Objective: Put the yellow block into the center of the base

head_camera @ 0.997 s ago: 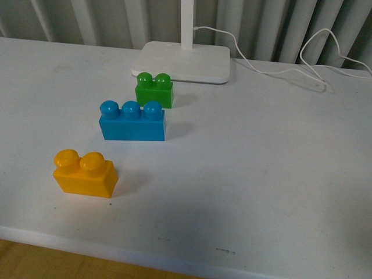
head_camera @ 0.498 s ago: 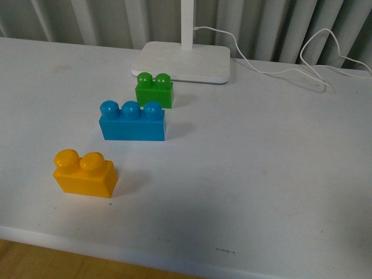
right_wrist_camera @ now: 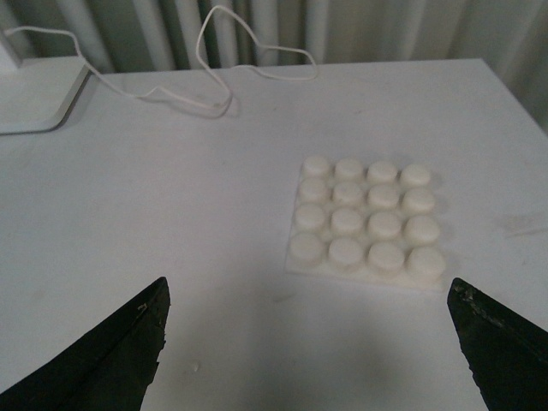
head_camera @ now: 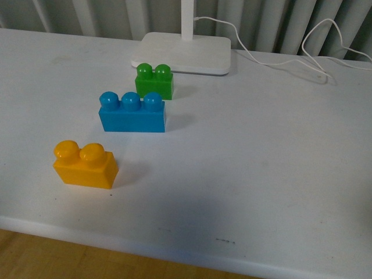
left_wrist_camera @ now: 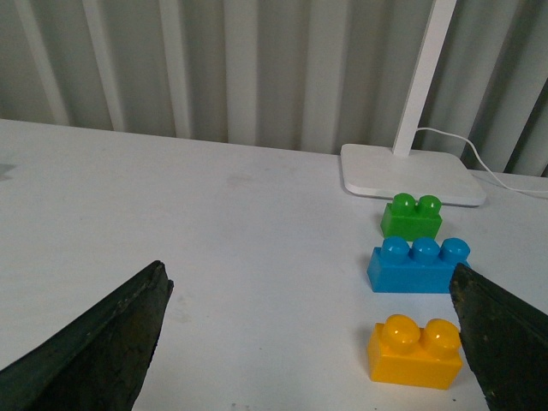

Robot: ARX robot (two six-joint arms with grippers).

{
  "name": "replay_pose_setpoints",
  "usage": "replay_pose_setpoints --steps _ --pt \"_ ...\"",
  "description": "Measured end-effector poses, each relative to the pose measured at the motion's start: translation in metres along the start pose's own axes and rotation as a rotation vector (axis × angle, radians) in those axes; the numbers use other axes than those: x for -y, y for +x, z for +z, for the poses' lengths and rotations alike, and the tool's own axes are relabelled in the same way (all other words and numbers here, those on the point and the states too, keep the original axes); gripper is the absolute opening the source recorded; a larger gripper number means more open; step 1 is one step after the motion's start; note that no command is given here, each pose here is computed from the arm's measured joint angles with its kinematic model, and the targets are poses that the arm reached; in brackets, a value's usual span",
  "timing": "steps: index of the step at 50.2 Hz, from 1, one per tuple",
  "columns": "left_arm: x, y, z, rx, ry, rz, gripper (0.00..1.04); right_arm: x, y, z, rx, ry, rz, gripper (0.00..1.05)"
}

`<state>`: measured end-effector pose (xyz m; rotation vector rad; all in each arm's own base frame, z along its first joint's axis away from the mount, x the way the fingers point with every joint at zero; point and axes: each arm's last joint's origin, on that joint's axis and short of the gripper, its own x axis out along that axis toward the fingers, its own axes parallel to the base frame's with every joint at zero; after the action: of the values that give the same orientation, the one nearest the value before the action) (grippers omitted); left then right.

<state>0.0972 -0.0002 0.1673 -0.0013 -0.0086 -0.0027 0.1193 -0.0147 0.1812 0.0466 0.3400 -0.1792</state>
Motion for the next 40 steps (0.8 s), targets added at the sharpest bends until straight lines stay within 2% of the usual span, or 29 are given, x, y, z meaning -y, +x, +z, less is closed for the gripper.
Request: replay_pose_setpoints --steps 9,20,28,40 --pt "0.000 0.000 0.000 0.000 0.000 0.000 0.98 0.007 0.027 0.029 -0.137 -0.013 -0.022 0.95" --pt "0.000 0.000 0.000 0.000 0.000 0.000 0.98 0.016 0.086 0.055 -0.340 -0.081 -0.048 0.95" --pt "0.000 0.000 0.000 0.000 0.000 0.000 0.98 0.023 0.134 0.061 -0.467 -0.089 -0.035 0.95" --pt "0.000 0.000 0.000 0.000 0.000 0.000 0.98 0.035 0.186 0.053 -0.578 -0.153 -0.097 0.95"
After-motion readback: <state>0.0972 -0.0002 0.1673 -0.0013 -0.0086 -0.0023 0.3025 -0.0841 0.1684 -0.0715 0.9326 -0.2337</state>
